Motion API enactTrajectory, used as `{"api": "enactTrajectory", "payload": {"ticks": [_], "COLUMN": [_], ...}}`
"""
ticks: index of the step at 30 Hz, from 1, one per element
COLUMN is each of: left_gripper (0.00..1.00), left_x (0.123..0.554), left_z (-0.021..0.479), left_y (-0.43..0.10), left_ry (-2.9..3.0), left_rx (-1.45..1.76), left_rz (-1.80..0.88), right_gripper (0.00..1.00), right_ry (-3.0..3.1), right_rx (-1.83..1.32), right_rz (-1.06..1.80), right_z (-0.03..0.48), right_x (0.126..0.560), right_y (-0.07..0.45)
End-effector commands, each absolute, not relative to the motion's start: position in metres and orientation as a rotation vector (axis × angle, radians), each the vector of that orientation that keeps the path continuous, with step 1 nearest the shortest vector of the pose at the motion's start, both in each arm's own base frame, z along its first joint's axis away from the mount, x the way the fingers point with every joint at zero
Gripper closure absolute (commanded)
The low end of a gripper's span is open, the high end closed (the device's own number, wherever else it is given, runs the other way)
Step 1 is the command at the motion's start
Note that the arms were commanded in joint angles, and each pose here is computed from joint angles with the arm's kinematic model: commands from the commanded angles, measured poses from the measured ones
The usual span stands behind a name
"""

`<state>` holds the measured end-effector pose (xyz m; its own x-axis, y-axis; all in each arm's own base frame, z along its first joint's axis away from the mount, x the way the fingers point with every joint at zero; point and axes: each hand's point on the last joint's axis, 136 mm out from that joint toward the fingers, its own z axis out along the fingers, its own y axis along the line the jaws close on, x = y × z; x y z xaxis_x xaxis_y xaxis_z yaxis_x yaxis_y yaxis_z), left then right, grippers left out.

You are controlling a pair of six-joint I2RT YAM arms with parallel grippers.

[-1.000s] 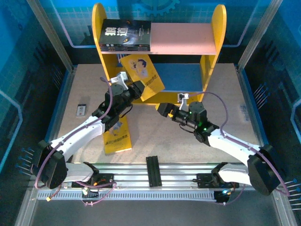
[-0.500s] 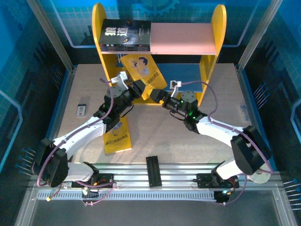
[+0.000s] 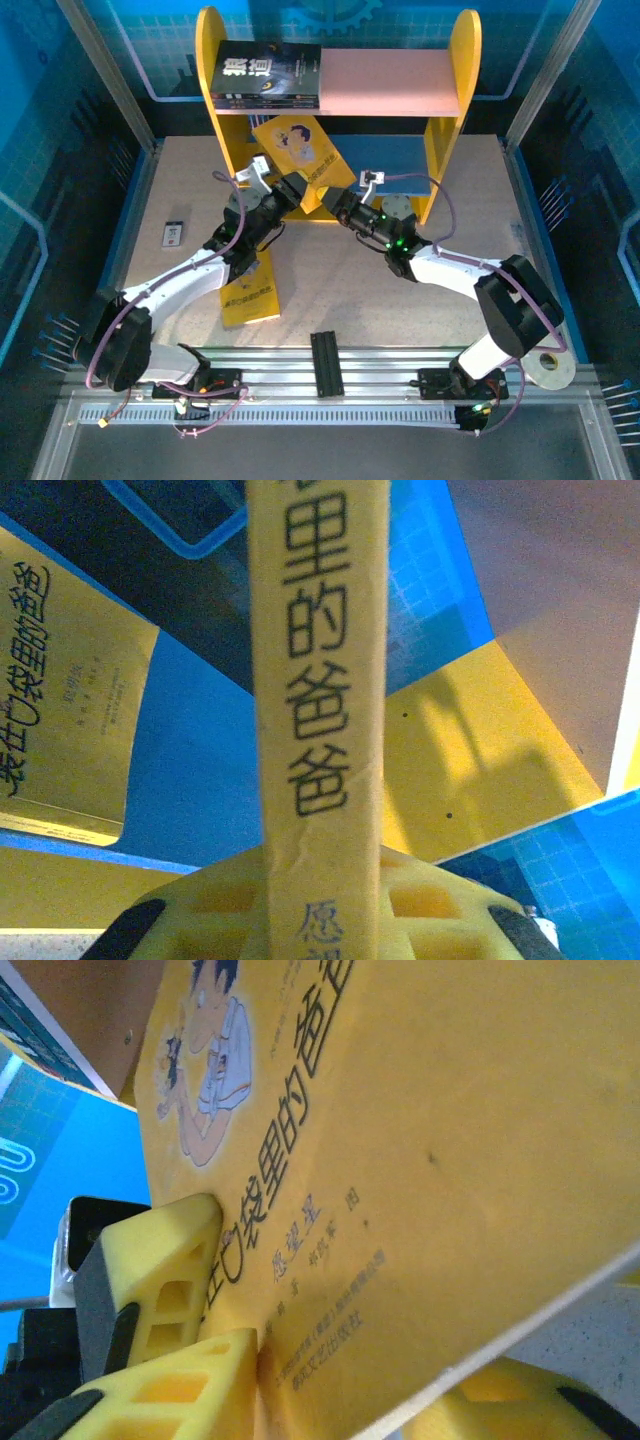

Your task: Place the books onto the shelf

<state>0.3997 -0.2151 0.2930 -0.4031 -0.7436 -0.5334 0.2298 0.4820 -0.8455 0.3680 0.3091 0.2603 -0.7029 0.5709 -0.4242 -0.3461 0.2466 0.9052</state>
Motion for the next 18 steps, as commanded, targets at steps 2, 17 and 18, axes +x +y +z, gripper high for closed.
{"api": "enactTrajectory", "payload": {"ticks": [2, 17, 18], "left_gripper": [1.00, 0.42, 0.42], "left_x": [0.398, 0.383, 0.380], "left_z": [0.321, 0.297, 0.296], "left_y": [-0.221, -0.162, -0.153], "left_ry": [1.559, 1.780, 1.806], "left_rx": [-0.398, -0.501, -0.517], "left_rz": [-1.207, -0.883, -0.840], "right_gripper": [0.72, 0.87, 0.87], "right_ry": [1.719, 1.801, 1.818], "right_rx": [0.180, -0.098, -0.120], "right_rz": [1.575, 1.449, 1.432], "right_z": [0.271, 0.276, 0.275], "right_x": [0.375, 0.401, 0.403], "right_y": [0.316, 0.308, 0.307]}}
